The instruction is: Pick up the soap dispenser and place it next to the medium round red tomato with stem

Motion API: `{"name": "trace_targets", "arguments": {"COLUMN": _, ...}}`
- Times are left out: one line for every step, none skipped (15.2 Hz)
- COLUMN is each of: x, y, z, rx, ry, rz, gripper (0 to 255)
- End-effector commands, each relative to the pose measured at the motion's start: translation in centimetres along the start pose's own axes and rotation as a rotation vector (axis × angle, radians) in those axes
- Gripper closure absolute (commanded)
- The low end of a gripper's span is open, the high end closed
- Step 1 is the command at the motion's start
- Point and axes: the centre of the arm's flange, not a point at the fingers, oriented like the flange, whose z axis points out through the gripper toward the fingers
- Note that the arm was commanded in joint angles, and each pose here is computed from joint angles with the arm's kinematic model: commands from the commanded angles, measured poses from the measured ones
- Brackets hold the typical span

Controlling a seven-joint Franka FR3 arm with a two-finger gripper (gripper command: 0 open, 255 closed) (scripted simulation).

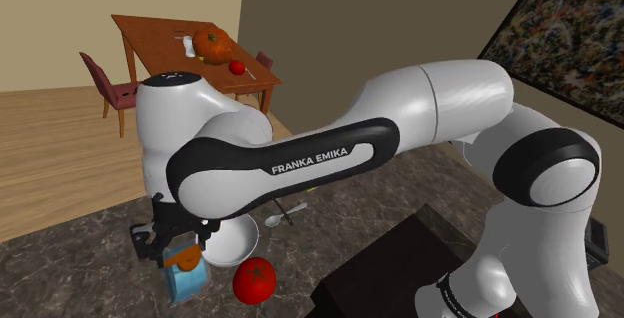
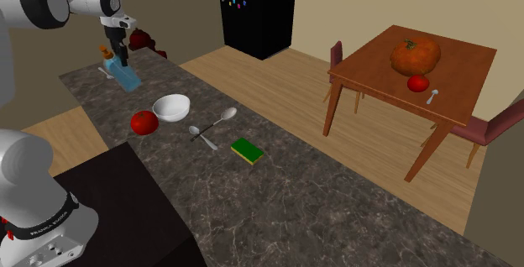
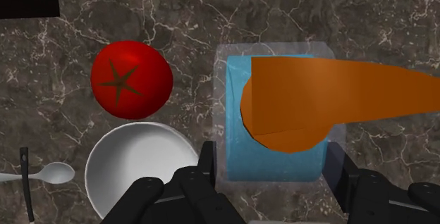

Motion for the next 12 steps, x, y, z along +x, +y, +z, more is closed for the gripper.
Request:
{"name": "trace_targets", "arguments": {"x": 0.2, "y": 0.1, "z": 1.0, "rx": 0.001, "ry": 0.000, "rz": 0.000, "gripper": 255}}
{"name": "trace_targets", "arguments": {"x": 0.2, "y": 0.1, "z": 1.6, "rx": 0.001, "ry": 0.000, "rz": 0.000, "gripper": 255}}
{"name": "trace_targets", "arguments": {"x": 0.3, "y": 0.2, "z": 2.1, "rx": 0.001, "ry": 0.000, "rz": 0.000, "gripper": 255}}
{"name": "trace_targets", "arguments": {"x": 0.4, "y": 0.2, "z": 2.6, "rx": 0.001, "ry": 0.000, "rz": 0.000, "gripper": 255}}
{"name": "trace_targets", "arguments": {"x": 0.5, "y": 0.2, "z": 3.1, "rx": 0.001, "ry": 0.000, "rz": 0.000, "gripper": 255}}
{"name": "trace_targets", "arguments": {"x": 0.6, "y": 0.2, "z": 3.6, "rx": 0.001, "ry": 0.000, "rz": 0.000, "gripper": 255}}
{"name": "trace_targets", "arguments": {"x": 0.7, "y": 0.2, "z": 4.2, "rx": 0.001, "ry": 0.000, "rz": 0.000, "gripper": 255}}
{"name": "trace_targets", "arguments": {"x": 0.8, "y": 0.3, "z": 4.7, "rx": 0.001, "ry": 0.000, "rz": 0.000, "gripper": 255}}
{"name": "trace_targets", "arguments": {"x": 0.9, "y": 0.3, "z": 5.2, "rx": 0.001, "ry": 0.000, "rz": 0.000, "gripper": 255}}
{"name": "trace_targets", "arguments": {"x": 1.0, "y": 0.3, "z": 5.7, "rx": 0.001, "ry": 0.000, "rz": 0.000, "gripper": 255}}
{"name": "trace_targets", "arguments": {"x": 1.1, "y": 0.3, "z": 6.2, "rx": 0.001, "ry": 0.000, "rz": 0.000, "gripper": 255}}
{"name": "trace_targets", "arguments": {"x": 1.2, "y": 0.3, "z": 6.8, "rx": 0.001, "ry": 0.000, "rz": 0.000, "gripper": 255}}
